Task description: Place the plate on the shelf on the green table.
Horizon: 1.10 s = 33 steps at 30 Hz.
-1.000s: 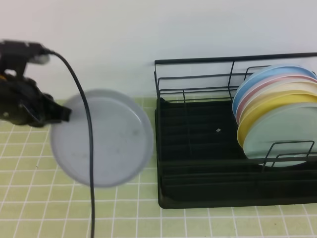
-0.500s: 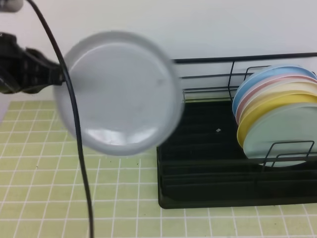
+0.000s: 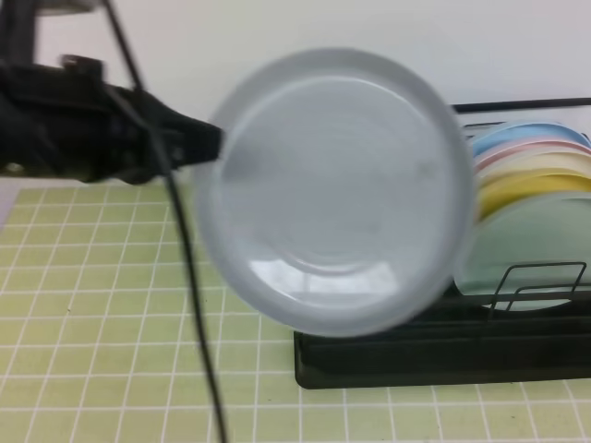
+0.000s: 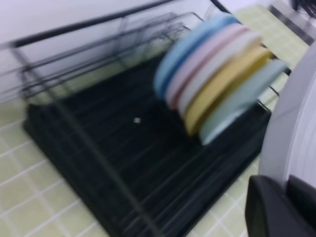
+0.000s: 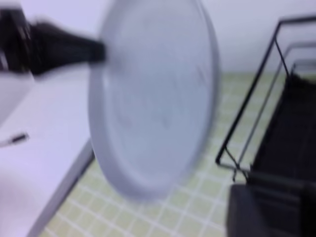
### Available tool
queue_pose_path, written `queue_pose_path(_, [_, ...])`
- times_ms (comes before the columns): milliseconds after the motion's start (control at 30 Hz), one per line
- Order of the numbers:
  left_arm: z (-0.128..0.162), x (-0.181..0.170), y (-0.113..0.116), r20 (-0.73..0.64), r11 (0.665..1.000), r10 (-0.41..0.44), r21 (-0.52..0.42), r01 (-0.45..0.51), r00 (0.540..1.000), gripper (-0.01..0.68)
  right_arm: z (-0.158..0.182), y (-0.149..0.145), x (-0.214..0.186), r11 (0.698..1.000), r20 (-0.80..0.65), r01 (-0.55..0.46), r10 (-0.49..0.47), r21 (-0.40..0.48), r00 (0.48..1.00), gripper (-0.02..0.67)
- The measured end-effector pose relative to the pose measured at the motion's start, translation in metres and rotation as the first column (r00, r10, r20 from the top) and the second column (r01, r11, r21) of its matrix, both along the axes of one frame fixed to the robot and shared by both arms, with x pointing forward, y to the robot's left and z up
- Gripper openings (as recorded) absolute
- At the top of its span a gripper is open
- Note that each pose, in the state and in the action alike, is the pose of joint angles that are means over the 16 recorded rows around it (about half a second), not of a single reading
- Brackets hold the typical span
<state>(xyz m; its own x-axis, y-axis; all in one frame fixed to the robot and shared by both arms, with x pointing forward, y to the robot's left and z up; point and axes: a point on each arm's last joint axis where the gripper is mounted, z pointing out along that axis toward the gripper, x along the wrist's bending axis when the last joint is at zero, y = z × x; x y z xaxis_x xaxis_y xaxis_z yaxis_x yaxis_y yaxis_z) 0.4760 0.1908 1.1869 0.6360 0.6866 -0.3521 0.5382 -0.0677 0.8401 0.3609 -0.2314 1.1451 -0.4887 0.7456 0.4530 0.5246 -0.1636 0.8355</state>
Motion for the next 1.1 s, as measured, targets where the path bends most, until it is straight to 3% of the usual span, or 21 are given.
queue_pose_path(133, [0.0, -0.005, -0.014, 0.018, 0.999, -0.032, 0.007, 0.032, 0.999, 0.001, 0.003, 0.002, 0.004, 0.998, 0.006, 0.003, -0.004, 0.059, 1.0, 0.329])
queue_pose_path(267, [0.001, -0.008, -0.025, 0.034, 0.998, -0.055, 0.004, 0.055, 0.998, 0.001, 0.005, 0.003, 0.007, 0.996, 0.011, -0.001, 0.0, 0.093, 1.0, 0.366])
queue_pose_path(1100, [0.007, -0.015, -0.04, 0.059, 0.983, -0.157, -0.091, 0.162, 0.986, 0.001, 0.002, 0.008, 0.026, 0.988, -0.007, -0.002, 0.003, 0.153, 1.0, 0.346])
